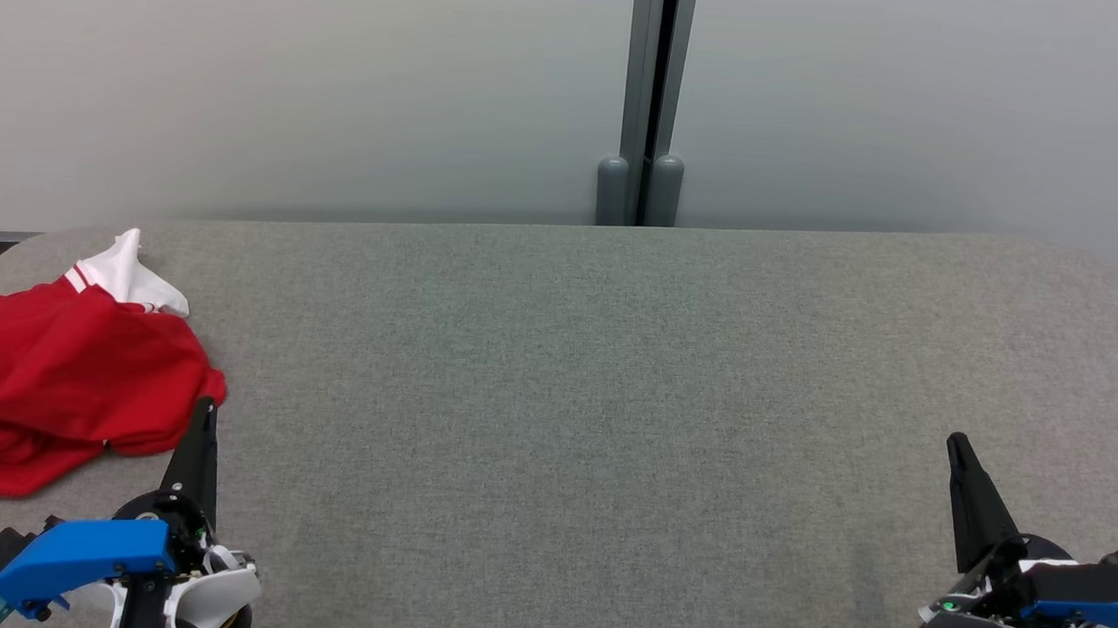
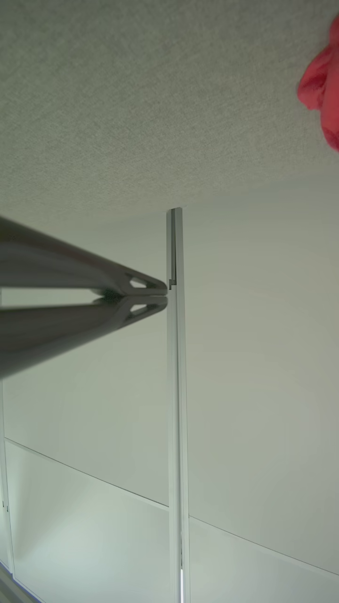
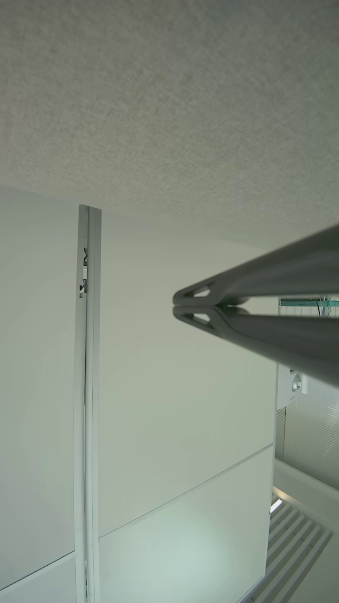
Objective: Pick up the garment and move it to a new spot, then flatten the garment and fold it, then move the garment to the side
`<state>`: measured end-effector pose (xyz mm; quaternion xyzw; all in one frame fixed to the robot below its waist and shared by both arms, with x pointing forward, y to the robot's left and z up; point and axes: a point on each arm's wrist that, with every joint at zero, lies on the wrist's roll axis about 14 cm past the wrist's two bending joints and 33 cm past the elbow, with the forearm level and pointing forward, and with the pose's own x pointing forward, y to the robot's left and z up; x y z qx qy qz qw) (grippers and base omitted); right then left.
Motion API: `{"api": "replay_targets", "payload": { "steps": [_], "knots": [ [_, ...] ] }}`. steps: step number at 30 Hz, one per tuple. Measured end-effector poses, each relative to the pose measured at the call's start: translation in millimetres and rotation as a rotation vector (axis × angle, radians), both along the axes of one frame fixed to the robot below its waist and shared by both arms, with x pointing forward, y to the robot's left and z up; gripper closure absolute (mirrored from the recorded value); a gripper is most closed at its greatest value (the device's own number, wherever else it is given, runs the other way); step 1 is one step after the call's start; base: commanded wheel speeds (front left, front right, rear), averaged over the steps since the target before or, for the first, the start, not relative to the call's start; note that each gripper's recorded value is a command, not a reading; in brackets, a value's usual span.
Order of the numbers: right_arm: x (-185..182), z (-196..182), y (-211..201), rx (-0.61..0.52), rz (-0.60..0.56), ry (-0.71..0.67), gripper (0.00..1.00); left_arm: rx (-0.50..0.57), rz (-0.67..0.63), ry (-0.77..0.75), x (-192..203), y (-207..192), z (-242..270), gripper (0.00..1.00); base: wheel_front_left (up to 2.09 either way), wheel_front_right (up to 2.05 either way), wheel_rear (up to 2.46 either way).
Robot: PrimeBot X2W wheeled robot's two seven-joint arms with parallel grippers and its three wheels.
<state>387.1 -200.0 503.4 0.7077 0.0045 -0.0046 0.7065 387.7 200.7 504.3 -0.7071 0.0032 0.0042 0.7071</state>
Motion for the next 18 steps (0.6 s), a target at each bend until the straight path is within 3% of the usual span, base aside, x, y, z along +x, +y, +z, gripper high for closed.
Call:
{"api": "replay_targets", "payload": {
  "steps": [18],
  "knots": [
    [0.0,0.0,0.0,0.000,0.000,0.000,1.00,0.000,0.000,0.000,0.0,0.0,0.0,1.00,0.00,0.00,0.00]
  ]
}}
